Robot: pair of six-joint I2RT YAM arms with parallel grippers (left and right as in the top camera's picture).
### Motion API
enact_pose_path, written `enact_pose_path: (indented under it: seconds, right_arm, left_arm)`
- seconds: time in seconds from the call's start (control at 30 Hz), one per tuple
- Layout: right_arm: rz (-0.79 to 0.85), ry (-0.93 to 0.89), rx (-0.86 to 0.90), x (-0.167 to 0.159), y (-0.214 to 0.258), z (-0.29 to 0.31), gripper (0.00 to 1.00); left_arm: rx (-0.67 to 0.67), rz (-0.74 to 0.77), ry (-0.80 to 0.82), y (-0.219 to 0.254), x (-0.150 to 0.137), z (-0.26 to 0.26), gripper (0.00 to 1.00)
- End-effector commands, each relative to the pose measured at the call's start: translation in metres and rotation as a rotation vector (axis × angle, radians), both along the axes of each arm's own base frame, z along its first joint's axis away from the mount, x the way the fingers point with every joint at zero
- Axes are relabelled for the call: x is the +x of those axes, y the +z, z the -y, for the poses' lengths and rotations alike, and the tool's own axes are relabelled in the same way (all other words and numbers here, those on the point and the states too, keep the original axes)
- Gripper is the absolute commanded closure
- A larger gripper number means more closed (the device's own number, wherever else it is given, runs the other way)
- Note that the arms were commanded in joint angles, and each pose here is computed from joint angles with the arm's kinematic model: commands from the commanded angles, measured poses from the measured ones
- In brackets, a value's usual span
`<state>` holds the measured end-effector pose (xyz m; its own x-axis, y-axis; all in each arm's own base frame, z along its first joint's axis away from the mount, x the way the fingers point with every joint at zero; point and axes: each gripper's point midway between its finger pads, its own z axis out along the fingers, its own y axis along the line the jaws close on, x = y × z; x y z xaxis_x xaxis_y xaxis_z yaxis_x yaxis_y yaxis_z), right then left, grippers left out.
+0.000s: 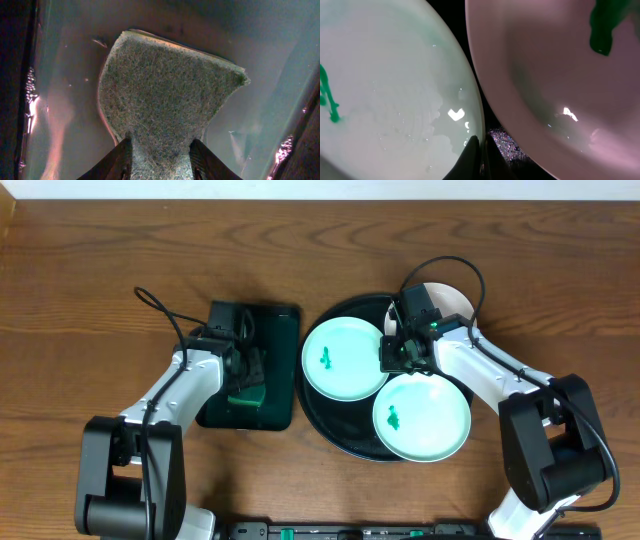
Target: Clean dirty plates on tray and stack at the side
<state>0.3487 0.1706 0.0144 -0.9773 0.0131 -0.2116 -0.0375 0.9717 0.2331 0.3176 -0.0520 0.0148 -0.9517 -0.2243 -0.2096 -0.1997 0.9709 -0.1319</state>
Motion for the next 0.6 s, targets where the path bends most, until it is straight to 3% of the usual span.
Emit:
enact_pose_path:
  seconds: [0.0, 0.57]
  right_arm:
    - [-0.009, 0.009, -0.014, -0.0042, -0.0046, -0.0017, 0.97]
    - [-0.009, 0.009, -0.014, -0.0042, -0.0046, -0.0017, 0.97]
  left_arm:
    - [-0.006, -0.027, -0.003, -0.0063, -0.0113, 0.0008, 0.62]
    - [-0.004, -0.045, -0.003, -0.015, -0.0203, -0.0003, 0.61]
